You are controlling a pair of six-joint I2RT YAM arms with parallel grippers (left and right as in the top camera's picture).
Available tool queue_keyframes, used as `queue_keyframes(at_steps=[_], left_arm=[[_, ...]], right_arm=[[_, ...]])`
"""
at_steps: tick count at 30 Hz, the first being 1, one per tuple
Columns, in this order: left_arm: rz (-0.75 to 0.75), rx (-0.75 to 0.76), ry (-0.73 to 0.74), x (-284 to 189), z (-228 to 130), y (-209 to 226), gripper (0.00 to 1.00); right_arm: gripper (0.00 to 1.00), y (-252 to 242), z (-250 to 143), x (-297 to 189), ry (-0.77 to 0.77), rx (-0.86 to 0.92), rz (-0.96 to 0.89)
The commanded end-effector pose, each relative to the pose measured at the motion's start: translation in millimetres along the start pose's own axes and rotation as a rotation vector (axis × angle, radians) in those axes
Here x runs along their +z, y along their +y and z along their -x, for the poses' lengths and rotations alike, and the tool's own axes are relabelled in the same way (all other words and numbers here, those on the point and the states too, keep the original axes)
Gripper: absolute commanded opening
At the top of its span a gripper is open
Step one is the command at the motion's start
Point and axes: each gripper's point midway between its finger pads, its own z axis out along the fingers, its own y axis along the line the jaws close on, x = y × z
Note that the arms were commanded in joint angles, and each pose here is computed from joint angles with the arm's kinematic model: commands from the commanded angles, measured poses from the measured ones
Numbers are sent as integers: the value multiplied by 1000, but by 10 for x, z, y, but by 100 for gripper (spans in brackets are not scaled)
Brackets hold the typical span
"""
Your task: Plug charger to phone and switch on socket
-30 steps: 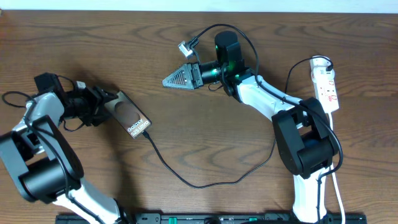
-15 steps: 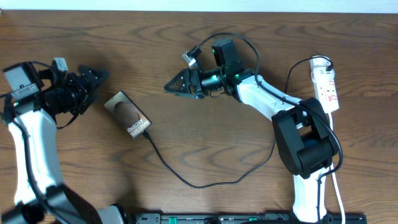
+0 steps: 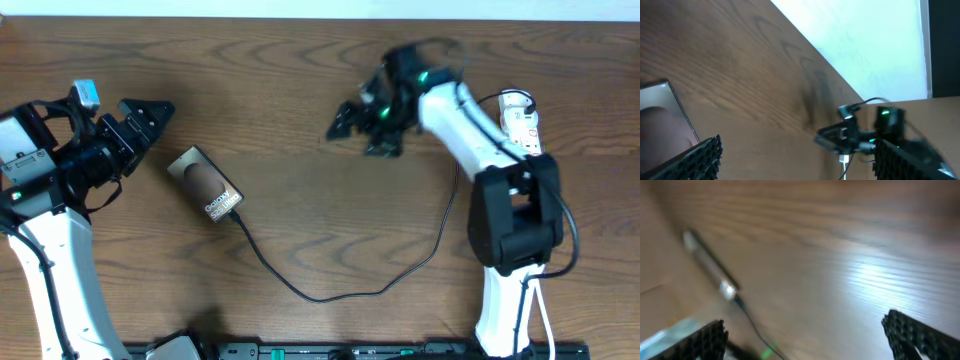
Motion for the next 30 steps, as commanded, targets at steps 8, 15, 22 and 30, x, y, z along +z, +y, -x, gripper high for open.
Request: queue_keyframes(at_steps=[8, 15, 22, 30], left_arm=[[-14, 12, 2, -15, -7, -31, 94], [-13, 16, 2, -15, -8, -29, 94], [-7, 16, -1, -15, -3, -18, 94], [-7, 16, -1, -14, -3, -17, 95]], right_arm=[[99, -224, 939, -1894, -466, -83, -268], [99, -833, 1039, -2752, -581, 20, -239], [99, -1628, 921, -3344, -644, 148, -194], [99, -2307, 655, -3681, -655, 182, -249]])
